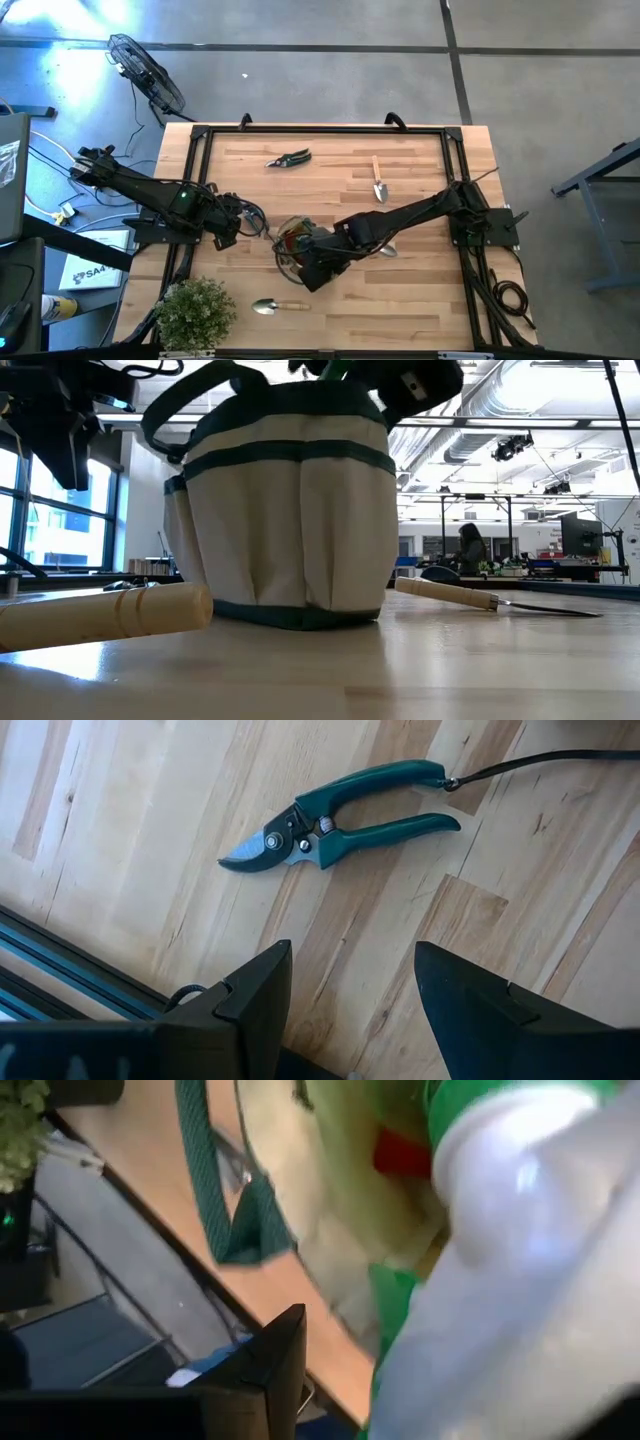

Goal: Pick & Place Garden tools in Gardening bag
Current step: Put the spray bottle into the gardening bag

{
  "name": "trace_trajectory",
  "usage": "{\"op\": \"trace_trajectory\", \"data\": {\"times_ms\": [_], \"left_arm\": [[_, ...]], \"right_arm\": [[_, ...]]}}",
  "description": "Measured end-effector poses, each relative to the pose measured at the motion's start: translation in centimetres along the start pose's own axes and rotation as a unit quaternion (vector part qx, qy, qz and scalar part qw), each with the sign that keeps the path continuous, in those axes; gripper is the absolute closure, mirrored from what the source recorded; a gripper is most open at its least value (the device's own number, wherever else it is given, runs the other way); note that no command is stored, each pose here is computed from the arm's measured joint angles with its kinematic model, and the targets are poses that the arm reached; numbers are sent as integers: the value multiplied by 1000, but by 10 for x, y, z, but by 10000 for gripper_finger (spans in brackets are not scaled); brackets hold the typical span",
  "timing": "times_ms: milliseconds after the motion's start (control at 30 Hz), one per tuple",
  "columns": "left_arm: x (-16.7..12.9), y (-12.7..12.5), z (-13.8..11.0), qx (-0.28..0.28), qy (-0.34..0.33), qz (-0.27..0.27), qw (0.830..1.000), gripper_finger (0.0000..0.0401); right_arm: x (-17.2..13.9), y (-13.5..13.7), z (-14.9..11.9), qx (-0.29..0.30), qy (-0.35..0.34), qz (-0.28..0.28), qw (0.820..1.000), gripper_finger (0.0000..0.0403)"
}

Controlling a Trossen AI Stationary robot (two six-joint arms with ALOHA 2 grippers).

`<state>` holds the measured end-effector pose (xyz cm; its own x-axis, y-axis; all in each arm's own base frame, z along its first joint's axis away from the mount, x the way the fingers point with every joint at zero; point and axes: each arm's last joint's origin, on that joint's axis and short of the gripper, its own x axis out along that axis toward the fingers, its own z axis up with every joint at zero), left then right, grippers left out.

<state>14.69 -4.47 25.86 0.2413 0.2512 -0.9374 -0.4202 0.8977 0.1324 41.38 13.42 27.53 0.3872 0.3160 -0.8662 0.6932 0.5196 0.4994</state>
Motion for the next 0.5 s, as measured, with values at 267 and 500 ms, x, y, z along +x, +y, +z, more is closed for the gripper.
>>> {"op": "trace_trajectory", "data": {"times_ms": [267,500], "left_arm": [[0,0,0,0,0,0,1000,198],[0,0,0,0,0,0,1000,198]], "right_arm": [[-6,-2,-4,12,46,-2,999,254],[-8,-1,-7,20,89,13,996,254]]}}
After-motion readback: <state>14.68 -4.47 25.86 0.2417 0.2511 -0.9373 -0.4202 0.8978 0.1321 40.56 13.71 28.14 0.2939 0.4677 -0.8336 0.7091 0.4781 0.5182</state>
